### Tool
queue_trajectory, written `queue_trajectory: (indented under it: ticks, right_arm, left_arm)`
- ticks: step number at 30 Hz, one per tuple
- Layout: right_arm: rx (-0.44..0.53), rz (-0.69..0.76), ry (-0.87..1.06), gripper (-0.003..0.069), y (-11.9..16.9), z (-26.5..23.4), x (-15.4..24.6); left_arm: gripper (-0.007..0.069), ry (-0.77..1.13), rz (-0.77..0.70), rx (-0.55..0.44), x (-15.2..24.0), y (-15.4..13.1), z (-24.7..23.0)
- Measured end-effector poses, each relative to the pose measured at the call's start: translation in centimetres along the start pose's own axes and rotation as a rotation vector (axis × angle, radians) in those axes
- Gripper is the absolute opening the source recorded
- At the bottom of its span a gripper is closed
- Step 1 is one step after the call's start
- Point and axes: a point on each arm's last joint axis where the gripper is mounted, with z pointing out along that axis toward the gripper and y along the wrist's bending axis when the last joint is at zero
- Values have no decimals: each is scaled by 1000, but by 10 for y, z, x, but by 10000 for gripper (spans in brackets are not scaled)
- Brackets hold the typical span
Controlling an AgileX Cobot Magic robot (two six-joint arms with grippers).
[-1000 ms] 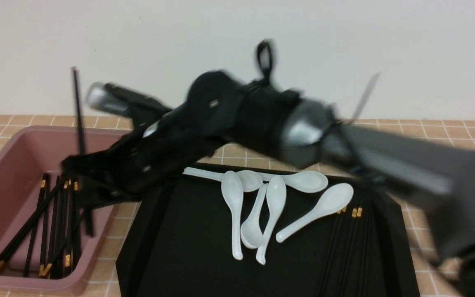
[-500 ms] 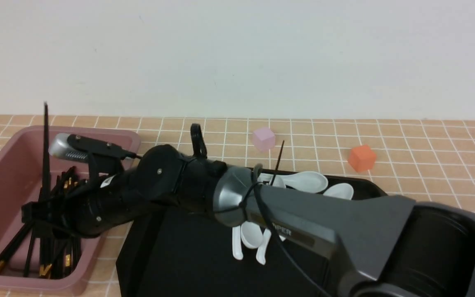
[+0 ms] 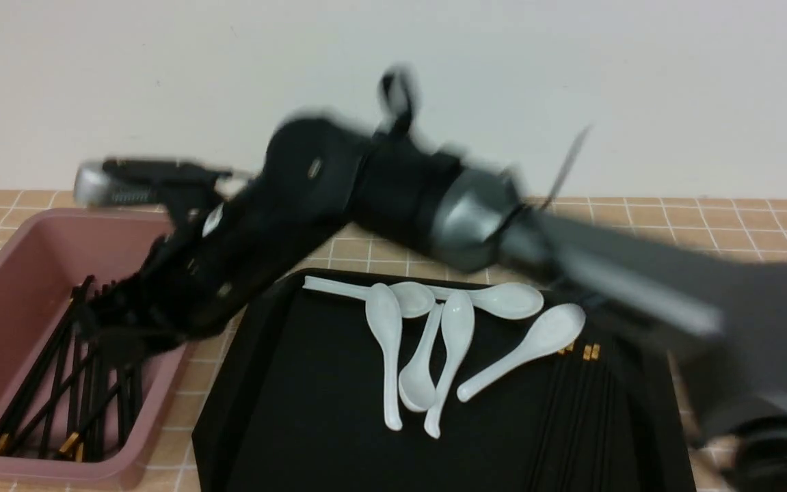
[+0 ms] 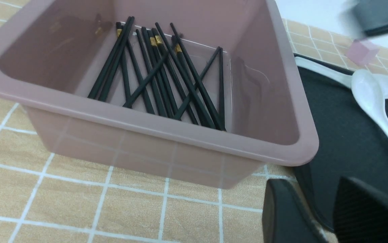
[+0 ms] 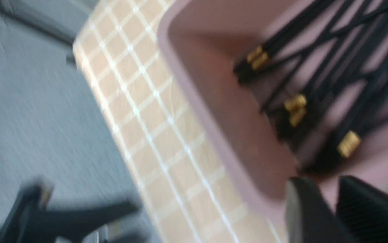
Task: On brown tablecloth take chopsticks from black tray and put them in box.
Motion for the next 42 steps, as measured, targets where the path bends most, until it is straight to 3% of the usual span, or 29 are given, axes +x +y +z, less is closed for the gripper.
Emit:
queue_trajectory:
  ticks: [4, 12, 18, 23, 29, 33, 42]
  right_arm:
    - [66, -83, 45, -11, 20, -78, -3]
    - [310, -110, -115, -11, 63, -212, 10]
    - [378, -131, -192, -8, 93, -280, 62]
    - [460, -130, -225, -5, 91, -321, 138]
    - [442, -194, -443, -2, 71, -323, 207]
    - [396, -246, -636, -1, 37, -286, 258]
    - [355, -289, -799, 5, -3, -237, 299]
  left_arm:
    - [239, 0, 0, 0, 0, 0, 0]
    - [239, 0, 0, 0, 0, 0, 0]
    - [239, 0, 0, 0, 0, 0, 0]
    - [239, 0, 0, 0, 0, 0, 0]
    - [239, 0, 0, 0, 0, 0, 0]
    - [239, 0, 0, 0, 0, 0, 0]
    - [239, 0, 0, 0, 0, 0, 0]
